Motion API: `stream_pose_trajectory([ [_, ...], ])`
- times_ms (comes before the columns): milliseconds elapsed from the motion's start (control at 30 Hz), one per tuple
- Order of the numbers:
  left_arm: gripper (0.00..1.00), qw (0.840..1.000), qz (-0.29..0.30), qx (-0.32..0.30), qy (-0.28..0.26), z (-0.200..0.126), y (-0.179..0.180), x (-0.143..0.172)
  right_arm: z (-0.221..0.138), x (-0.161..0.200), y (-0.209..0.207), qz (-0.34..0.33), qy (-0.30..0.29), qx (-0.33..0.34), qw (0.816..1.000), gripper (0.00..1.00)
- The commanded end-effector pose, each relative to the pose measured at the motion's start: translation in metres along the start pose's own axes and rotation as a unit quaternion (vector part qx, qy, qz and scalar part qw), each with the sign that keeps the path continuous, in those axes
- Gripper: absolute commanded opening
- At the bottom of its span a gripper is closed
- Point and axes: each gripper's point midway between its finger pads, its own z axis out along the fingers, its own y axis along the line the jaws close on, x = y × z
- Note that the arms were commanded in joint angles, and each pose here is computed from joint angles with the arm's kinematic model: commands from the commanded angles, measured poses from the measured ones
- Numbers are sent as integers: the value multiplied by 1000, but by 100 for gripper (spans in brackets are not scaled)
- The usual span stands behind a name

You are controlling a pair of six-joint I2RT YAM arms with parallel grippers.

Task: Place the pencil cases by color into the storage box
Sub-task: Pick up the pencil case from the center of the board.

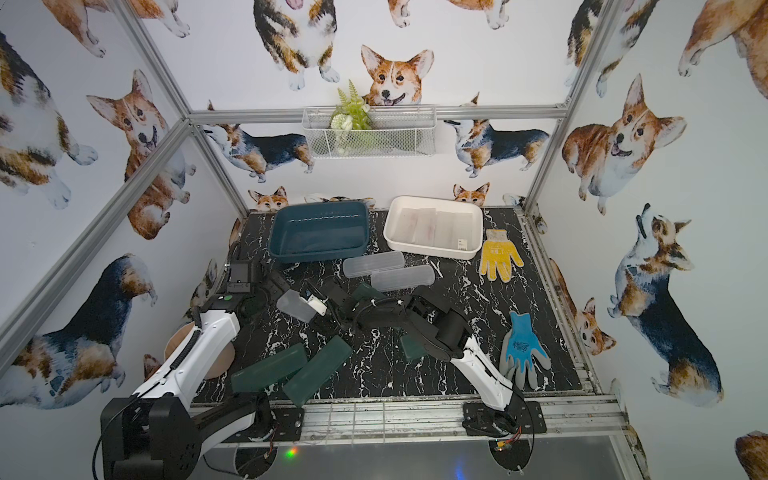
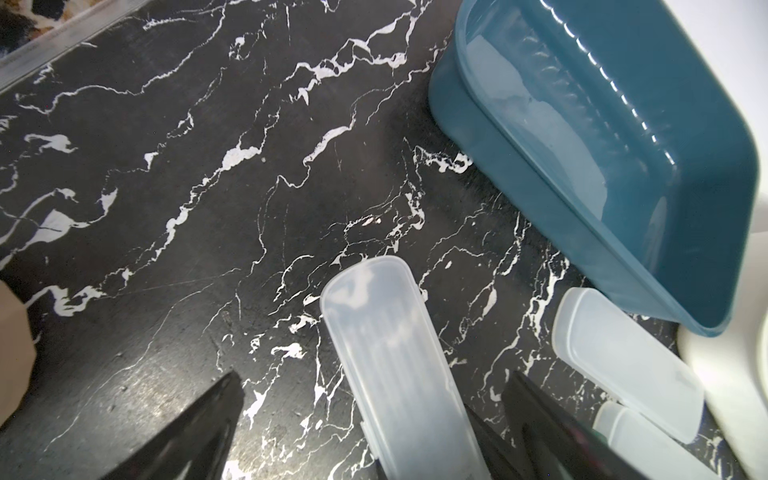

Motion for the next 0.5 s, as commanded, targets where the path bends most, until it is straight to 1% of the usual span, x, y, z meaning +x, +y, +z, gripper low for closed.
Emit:
stream_pose_trajectory([
  [0,100,1000,-19,13,-14,-9,-7,-10,-11,-5,-1,-12,2,8,1000,69],
  [233,100,998,-30,38,-43,-30,-17,-26,-37,-36,4,-11,-40,-6,999,66],
  [267,100,996,-34,54,-61,-42,-27,-40,-41,-41,4,-10,-47,-8,999,66],
  [467,100,992,-38,80,-93,-69,-38,-59,-63,-62,4,-6,-82,-10,997,66],
])
